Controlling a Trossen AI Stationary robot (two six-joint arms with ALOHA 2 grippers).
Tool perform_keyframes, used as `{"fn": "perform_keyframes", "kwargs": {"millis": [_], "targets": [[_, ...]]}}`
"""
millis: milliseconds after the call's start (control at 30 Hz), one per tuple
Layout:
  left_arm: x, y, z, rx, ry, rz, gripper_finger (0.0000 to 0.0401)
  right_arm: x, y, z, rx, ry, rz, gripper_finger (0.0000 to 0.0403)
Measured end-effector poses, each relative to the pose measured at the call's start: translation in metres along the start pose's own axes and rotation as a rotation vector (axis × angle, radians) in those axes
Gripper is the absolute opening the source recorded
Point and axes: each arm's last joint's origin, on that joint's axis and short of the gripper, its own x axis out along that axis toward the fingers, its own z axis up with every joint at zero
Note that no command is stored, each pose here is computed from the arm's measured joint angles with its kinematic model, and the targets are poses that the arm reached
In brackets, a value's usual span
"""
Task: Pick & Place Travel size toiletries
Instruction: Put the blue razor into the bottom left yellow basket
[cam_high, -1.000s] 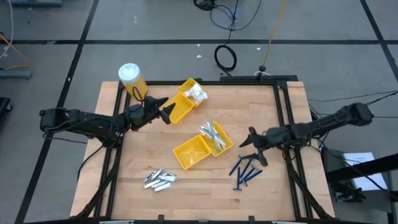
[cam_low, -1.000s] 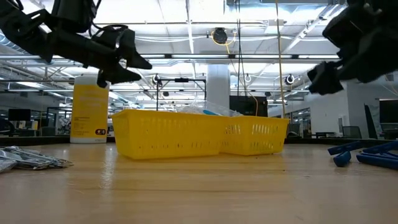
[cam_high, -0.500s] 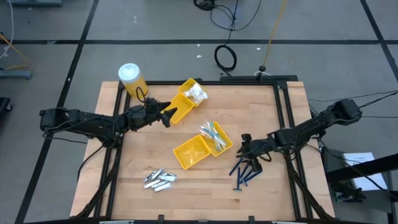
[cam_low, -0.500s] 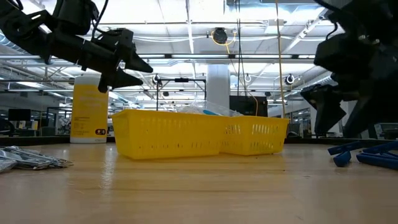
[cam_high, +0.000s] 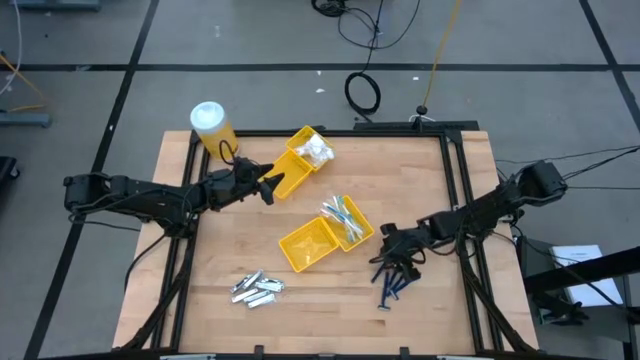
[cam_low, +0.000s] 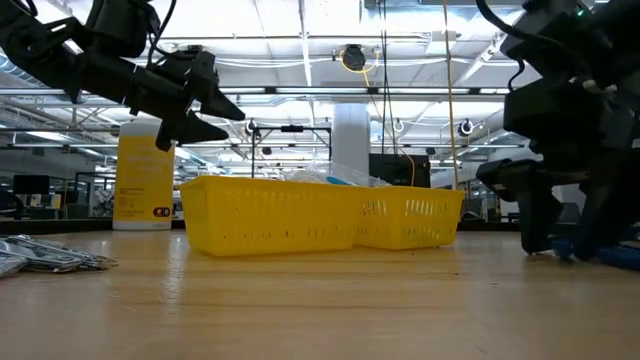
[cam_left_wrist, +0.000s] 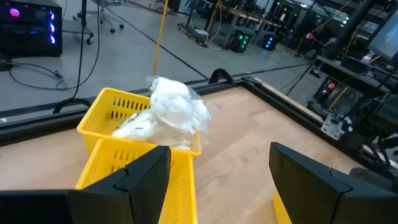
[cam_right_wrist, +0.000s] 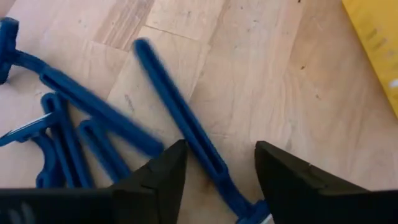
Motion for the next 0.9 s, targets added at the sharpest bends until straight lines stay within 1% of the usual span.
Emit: {"fn": "perform_keyframes", "kwargs": {"millis": [100, 300, 333, 467, 633, 700, 800, 900], "targets": [[0.0, 0.001, -0.001, 0.005, 0.012, 0.005, 0.0269, 0.0, 0.0, -0.001, 0.005, 0.006, 0.002, 0.0136], [0.0, 0.001, -0.003, 0.022, 0.025, 0.011, 0.0269, 0.0, 0.0, -0.001, 0.05, 0.003, 0.008, 0.0033], [0.0, 0.001, -0.003, 0.022, 0.025, 0.011, 0.0269, 0.0, -0.001, -0.001, 0.062, 0.0, 0.009, 0.0023], [0.0, 0.001, -0.002, 0.023, 0.022, 0.009, 0.0269, -0.001, -0.005, 0.001, 0.116, -0.015, 0.001, 0.0023], [0.0, 0.002, -0.002, 0.043, 0.02, 0.013, 0.0269, -0.01, -0.011, 0.015, 0.148, -0.038, -0.02, 0.0021], [0.0, 0.002, -0.002, 0.063, 0.023, 0.014, 0.0269, -0.021, -0.012, 0.025, 0.149, -0.062, -0.031, 0.0021], [0.0, 0.002, -0.003, 0.075, 0.035, 0.019, 0.0269, -0.043, -0.01, 0.044, 0.14, -0.148, -0.022, 0.0021], [0.0, 0.003, -0.004, 0.055, 0.042, 0.018, 0.0269, -0.064, -0.006, 0.052, 0.117, -0.234, -0.02, 0.0021]]}}
